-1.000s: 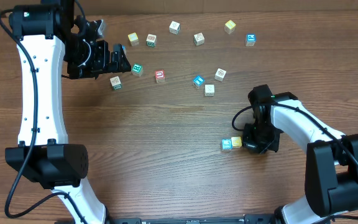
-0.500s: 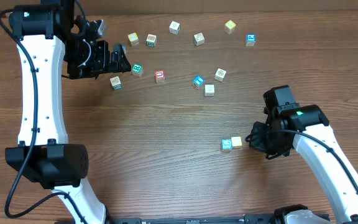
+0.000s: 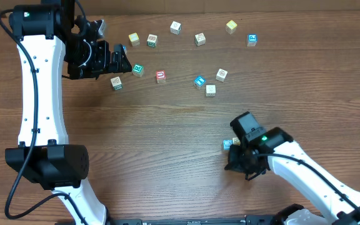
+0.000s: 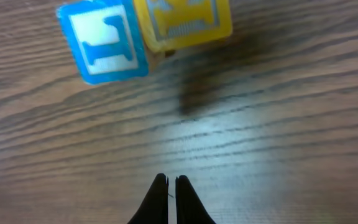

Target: Form a horizontal line

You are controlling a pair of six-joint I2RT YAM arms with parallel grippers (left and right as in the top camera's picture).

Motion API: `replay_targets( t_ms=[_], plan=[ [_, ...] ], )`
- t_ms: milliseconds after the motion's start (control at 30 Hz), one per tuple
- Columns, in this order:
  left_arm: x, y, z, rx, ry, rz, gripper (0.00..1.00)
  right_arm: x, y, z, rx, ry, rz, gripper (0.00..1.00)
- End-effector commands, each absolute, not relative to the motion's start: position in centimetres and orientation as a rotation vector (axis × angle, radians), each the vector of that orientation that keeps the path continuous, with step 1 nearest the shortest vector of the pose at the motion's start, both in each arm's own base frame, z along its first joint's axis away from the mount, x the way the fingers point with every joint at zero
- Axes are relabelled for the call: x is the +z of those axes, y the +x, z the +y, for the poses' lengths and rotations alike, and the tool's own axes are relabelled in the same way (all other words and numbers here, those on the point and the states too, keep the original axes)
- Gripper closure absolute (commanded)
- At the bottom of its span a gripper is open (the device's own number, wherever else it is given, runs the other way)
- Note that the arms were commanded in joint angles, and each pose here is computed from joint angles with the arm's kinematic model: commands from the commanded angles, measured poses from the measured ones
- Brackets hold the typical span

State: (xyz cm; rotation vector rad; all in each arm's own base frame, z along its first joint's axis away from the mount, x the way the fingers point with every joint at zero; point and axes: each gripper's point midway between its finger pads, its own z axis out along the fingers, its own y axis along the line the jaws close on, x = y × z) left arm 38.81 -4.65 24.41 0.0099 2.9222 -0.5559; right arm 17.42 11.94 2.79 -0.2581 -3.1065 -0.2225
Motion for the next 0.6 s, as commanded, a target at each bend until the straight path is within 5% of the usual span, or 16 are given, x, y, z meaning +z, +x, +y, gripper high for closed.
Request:
replay_targets(
  t_ms=[0,567],
  plan=[
    [24.6,39.2,-4.9,-0.555,0.020,2.911,0.01,1.9,17.3,12.3,-0.244,-0.288,-3.115,0.96],
    [24.6,39.2,-4.9,-0.555,0.020,2.911,0.01,1.4,19.9,12.1,-0.237,-0.300,-3.247,0.96]
  ],
)
